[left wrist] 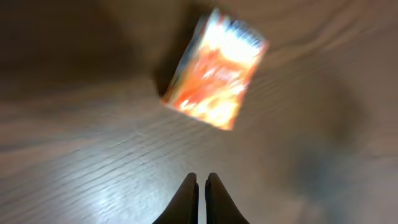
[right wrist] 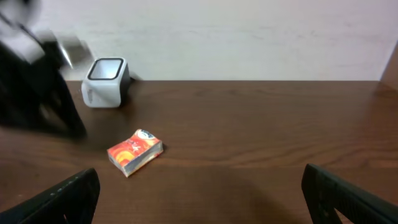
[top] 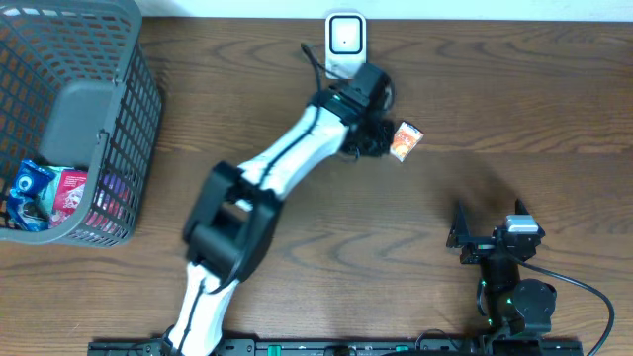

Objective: Scan the item barcode
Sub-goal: 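Release the Kleenex pack on the table right of the scanner, then reach the left gripper into the basket and grasp the purple snack bag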

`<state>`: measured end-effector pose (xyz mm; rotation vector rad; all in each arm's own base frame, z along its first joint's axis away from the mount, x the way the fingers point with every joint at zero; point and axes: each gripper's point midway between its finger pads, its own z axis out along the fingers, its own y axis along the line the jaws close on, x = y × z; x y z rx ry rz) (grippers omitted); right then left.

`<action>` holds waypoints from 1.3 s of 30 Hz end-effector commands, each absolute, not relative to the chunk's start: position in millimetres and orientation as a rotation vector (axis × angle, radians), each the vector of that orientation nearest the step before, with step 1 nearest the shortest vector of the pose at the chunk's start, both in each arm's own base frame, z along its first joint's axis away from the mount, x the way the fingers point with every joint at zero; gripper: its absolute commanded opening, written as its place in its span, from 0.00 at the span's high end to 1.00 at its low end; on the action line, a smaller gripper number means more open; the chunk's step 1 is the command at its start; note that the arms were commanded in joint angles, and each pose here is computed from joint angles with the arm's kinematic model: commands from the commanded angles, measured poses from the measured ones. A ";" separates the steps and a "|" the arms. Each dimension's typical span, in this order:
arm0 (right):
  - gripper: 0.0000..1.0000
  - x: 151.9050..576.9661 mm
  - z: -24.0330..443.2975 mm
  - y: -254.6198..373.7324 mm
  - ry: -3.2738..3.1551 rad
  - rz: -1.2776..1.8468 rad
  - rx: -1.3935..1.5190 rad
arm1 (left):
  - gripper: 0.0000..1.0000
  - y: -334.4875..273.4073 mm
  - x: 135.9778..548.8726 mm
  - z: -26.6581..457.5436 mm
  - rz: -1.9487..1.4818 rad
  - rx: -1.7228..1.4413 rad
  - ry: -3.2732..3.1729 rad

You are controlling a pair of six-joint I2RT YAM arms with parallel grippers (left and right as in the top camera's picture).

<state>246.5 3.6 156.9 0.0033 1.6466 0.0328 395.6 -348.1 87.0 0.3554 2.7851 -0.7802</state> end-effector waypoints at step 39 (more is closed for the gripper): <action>0.01 246.2 156.4 6.0 1.646 0.053 0.005 | 0.32 254.2 310.4 129.2 0.490 -1.773 2.409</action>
